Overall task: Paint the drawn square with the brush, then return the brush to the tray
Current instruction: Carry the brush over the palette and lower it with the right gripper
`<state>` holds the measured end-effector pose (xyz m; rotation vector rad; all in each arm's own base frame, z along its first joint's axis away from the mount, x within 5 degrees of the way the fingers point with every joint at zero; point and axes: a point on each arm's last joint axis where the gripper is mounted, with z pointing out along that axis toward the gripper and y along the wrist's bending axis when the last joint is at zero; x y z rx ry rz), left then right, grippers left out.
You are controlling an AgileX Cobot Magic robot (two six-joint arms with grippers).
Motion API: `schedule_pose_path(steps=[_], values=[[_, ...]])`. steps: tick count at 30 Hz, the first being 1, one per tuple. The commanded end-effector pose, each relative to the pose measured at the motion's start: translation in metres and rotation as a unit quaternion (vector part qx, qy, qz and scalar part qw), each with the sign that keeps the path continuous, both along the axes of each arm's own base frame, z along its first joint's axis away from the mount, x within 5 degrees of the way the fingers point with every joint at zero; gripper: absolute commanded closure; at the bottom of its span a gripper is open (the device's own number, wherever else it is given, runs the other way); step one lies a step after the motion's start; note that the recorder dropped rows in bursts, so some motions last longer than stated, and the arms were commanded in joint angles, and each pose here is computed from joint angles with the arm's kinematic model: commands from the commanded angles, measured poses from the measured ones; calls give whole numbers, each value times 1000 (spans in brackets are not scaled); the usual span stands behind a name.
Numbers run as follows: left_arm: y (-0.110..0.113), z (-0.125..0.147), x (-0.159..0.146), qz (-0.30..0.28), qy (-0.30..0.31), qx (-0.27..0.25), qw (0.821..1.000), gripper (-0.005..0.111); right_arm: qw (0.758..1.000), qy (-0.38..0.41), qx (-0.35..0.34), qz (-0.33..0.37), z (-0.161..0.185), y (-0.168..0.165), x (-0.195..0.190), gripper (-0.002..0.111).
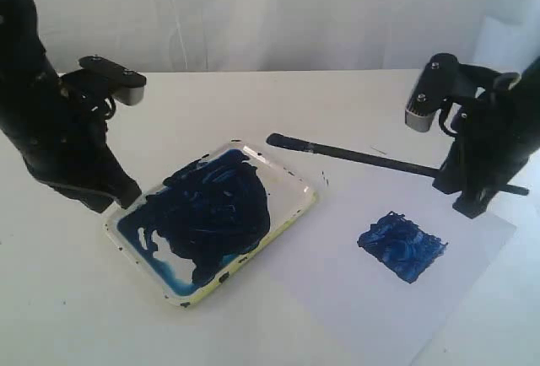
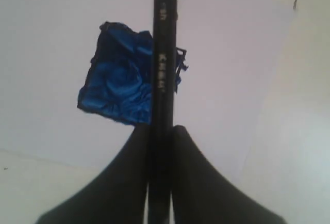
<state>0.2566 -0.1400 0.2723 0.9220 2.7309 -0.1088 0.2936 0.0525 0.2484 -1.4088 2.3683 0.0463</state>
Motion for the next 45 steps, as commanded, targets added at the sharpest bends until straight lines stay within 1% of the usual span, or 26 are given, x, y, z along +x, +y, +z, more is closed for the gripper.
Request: schedule_pose_path(steps=[1,4,7,12,15,17,20,22,26,28,31,45], values=[[20,4,5,47,14,-13,999,107,998,48,7,51,-12,7,22,108],[31,4,11,69,11,-14,997,107,992,72,-3,100,-24,9,29,108],[39,4,14,81,8,-15,997,107,986,59,-12,158,-31,10,36,108],[40,5,18,86,-11,-23,996,107,984,52,-10,169,-37,12,47,108],[40,5,18,86,-10,-22,996,107,981,48,-15,186,-43,14,53,108],[40,5,18,86,-9,-22,996,107,976,47,-21,214,-52,20,58,108],[40,5,18,86,-9,-22,996,107,967,3,-39,253,-58,35,67,108],[40,5,18,86,-8,-21,996,107,964,-26,-45,261,-60,48,75,108],[40,5,17,86,-4,-20,996,107,958,-43,-51,278,-74,69,87,108],[40,5,17,86,-1,-19,996,107,956,-51,-54,283,-77,71,92,108],[40,5,17,84,-2,-18,996,107,956,-37,-52,285,-88,73,93,108],[40,5,17,83,-4,-19,996,107,957,-25,-52,286,-99,74,94,108]])
